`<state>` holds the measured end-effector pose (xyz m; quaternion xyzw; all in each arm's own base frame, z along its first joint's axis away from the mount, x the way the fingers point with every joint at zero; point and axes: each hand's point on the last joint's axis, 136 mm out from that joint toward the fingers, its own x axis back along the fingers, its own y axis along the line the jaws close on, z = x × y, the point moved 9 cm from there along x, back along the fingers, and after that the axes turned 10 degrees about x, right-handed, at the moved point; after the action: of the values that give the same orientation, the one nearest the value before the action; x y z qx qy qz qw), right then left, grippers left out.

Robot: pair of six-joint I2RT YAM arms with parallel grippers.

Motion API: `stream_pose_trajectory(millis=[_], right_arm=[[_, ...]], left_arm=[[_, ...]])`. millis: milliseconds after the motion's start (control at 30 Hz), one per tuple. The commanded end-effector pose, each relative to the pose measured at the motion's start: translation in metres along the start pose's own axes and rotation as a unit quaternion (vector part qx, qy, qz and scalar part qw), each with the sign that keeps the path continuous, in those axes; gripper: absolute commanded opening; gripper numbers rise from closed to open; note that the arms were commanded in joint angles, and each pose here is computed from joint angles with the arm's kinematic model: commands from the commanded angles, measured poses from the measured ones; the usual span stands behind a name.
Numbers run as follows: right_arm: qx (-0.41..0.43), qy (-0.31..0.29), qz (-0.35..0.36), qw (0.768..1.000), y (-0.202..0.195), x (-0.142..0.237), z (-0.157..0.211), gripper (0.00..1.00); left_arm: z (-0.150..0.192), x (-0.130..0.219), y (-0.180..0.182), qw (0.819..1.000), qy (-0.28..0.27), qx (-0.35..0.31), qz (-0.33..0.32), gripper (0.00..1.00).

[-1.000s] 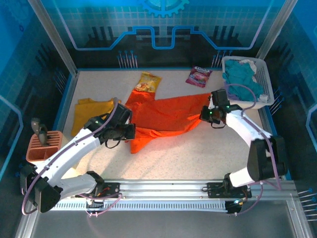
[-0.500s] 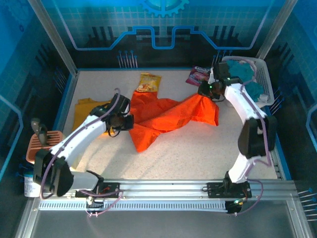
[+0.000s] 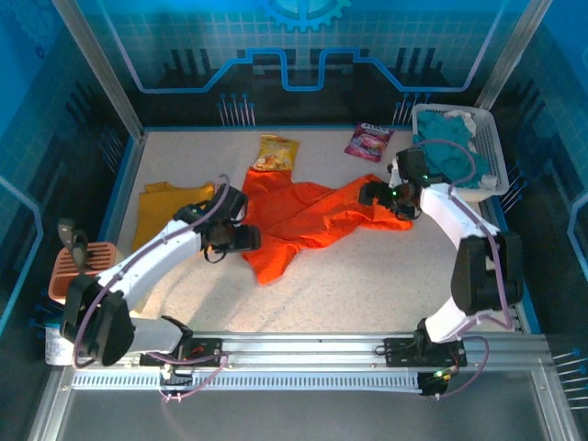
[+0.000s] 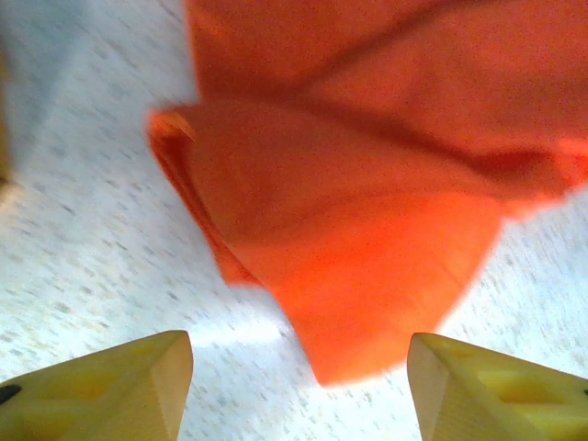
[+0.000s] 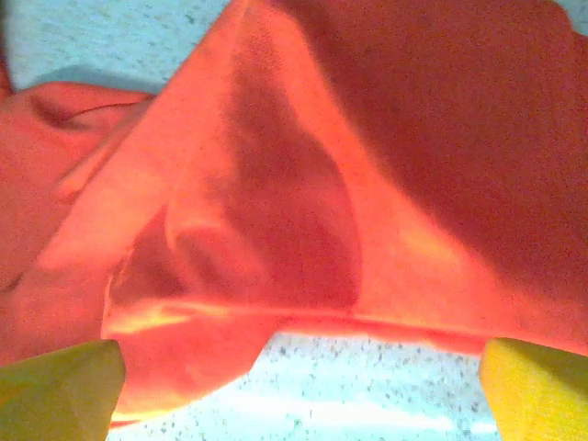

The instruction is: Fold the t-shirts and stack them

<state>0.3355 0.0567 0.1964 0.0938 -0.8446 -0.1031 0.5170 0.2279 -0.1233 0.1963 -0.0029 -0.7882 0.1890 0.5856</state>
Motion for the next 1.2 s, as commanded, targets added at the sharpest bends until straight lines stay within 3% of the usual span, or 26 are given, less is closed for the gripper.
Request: stream_pose_trajectory(millis=[0,200,367,567,700,867,1000,1167], right_arm=[[-0.009,-0.031,-0.026,0.999,-0.001,0.008,0.010,1.00],[-0.053,-0.022,-0.006,0.998,-0.014,0.010,0.034,0.98],[-0.098,-0.018,0.020,0.995,-0.037,0.005,0.057,0.87],[-0.142,-0.016,0.050,0.988,-0.066,-0.006,0.065,0.81],[-0.147,-0.029,0.079,0.986,-0.081,-0.014,0.060,0.77],[-0.152,-0.020,0.091,0.984,-0.093,-0.028,0.048,0.75],[-0.168,-0.004,0.084,0.982,-0.100,-0.045,0.045,0.71],[-0.176,-0.024,0.052,0.983,-0.100,-0.058,0.037,0.55]], left_arm=[[0.039,-0.010,-0.009,0.997,0.050,0.036,0.038,0.62],[0.077,-0.046,-0.002,0.996,0.055,0.063,0.029,0.62],[0.075,-0.060,0.001,0.996,0.028,0.074,0.032,0.61],[0.071,-0.079,-0.007,0.996,0.025,0.074,0.038,0.55],[0.068,-0.088,-0.012,0.996,0.025,0.076,0.041,0.48],[0.065,-0.087,-0.012,0.997,0.013,0.072,0.033,0.28],[0.063,-0.082,-0.010,0.998,0.006,0.061,0.019,0.18],[0.061,-0.072,-0.012,0.998,0.005,0.059,0.028,0.05]])
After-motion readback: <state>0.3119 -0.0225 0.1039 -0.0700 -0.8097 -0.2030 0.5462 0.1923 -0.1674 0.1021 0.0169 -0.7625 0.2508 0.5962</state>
